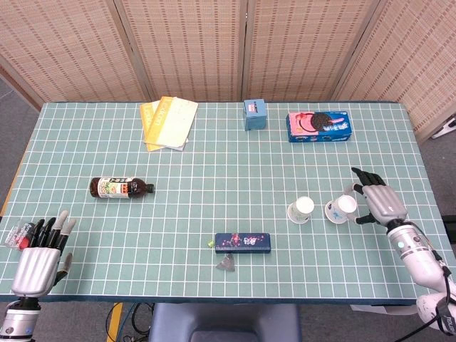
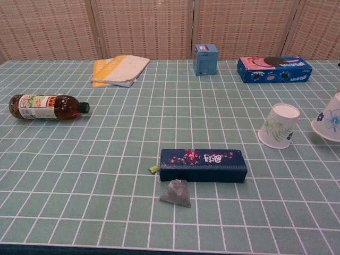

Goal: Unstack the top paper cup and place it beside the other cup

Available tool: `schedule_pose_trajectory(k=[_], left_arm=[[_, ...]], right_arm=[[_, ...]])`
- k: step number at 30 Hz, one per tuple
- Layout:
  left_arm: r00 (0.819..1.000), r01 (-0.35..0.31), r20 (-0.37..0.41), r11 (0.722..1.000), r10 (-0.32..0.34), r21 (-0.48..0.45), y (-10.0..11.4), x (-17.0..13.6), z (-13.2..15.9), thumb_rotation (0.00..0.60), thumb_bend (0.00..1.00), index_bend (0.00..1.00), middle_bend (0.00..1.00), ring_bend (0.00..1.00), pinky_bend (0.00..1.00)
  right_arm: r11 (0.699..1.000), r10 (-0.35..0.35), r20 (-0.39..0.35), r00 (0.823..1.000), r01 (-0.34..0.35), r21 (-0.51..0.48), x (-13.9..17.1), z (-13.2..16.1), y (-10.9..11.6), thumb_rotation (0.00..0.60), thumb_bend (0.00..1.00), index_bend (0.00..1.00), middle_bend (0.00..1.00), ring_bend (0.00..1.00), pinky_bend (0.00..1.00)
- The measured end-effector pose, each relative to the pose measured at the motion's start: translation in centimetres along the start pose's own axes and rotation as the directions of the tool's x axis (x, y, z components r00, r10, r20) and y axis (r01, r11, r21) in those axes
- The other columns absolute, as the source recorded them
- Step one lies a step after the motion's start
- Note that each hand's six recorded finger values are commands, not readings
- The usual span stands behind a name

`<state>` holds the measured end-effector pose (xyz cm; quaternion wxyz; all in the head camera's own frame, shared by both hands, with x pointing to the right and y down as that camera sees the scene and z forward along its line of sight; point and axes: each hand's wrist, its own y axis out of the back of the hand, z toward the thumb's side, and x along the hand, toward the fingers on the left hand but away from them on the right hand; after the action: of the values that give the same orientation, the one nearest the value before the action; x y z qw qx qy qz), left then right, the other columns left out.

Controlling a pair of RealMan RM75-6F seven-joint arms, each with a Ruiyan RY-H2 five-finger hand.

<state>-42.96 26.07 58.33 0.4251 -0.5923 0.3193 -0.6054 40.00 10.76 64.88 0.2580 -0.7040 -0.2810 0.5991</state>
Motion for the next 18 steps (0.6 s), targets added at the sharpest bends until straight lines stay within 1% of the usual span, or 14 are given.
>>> schedule_pose_trajectory(k=[12,18], left_arm=[[1.000,0.012,0.001,1.000,-0.012,0.010,-0.4,0.2,0.2,0.600,0.50,0.00,0.00,0.00,0.00],[1.000,0.003,0.001,1.000,-0.003,0.007,-0.2,0.1,0.2,0.600,0.50,0.00,0.00,0.00,0.00]], right_arm=[[1.000,0.019,0.014,1.000,-0.019,-0.016,-1.3,-0.5,-0.9,0.600,0.23,0.40,0.00,0.00,0.00],[1.000,0.025,0.012,1.000,-0.025,-0.017,-1.7,-0.3,-1.1,0.600,0.23,0.40,0.00,0.00,0.00]])
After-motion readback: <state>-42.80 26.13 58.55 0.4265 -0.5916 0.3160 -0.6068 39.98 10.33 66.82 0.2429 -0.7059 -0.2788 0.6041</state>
